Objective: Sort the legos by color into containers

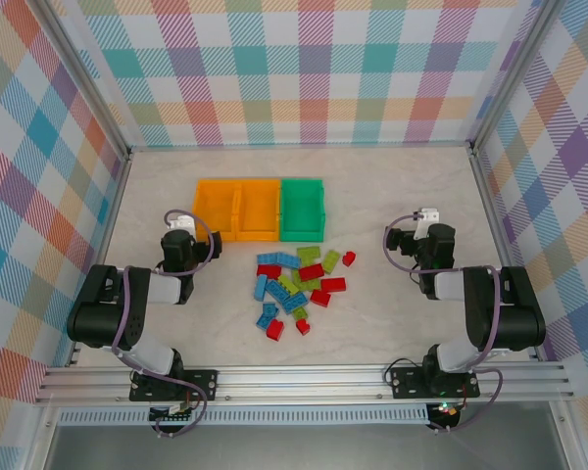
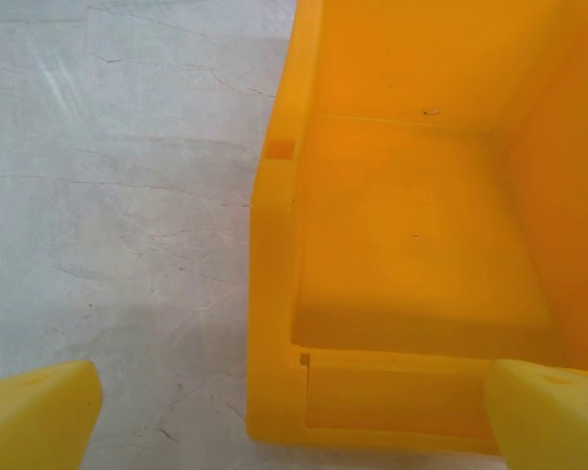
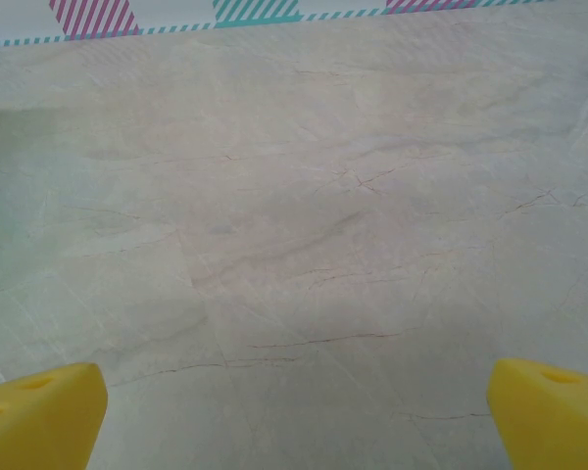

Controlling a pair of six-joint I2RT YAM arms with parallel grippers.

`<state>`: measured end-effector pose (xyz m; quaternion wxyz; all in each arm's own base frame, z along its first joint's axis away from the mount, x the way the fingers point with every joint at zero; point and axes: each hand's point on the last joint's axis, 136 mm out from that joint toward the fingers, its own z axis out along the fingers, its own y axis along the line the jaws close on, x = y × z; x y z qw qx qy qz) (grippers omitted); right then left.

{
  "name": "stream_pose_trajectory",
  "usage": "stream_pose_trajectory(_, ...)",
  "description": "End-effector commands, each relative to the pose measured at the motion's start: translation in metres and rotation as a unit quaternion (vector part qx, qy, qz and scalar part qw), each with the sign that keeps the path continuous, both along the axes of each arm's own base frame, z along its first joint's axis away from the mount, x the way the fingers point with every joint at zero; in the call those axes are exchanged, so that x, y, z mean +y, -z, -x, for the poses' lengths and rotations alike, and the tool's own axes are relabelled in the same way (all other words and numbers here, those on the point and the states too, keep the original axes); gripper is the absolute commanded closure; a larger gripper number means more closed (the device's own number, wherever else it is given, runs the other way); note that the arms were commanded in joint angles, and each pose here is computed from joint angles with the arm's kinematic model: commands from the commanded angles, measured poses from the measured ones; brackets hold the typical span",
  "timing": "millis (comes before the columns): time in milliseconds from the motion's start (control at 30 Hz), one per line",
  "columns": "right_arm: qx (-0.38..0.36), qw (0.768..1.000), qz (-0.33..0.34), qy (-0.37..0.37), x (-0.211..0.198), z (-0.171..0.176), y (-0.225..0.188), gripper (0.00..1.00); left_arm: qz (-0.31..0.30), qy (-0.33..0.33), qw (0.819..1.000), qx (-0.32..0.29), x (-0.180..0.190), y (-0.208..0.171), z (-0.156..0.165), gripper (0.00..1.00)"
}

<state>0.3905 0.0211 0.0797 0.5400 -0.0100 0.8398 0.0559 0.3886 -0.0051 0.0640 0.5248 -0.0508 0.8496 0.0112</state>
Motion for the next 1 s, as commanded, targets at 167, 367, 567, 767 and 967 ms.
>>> stream_pose_trajectory(167,0.074,0.977,-0.099,0.174,-0.038,0.024,-0.067,0.00,-0.013,0.035,0.999,-0.032,-0.016,-0.030,-0.005,0.00)
stream_pose_trajectory(367,0.165,0.950,-0.260,0.051,0.039,0.070,-0.101,0.00,0.034,-0.017,0.998,-0.040,-0.019,-0.094,0.031,0.00)
stream_pose_trajectory(567,0.296,0.931,-0.202,-0.068,0.105,0.122,-0.096,0.00,0.142,-0.049,0.988,0.033,-0.040,-0.130,0.075,0.00)
stream_pose_trajectory(767,0.417,0.889,-0.136,-0.135,0.154,0.167,-0.076,0.00,0.228,-0.077,0.947,0.213,-0.079,-0.091,0.123,0.03)
stream_pose_trajectory(967,0.437,0.874,-0.128,-0.166,0.189,0.182,-0.071,0.00,0.223,-0.041,0.919,0.322,-0.127,-0.045,0.146,0.11)
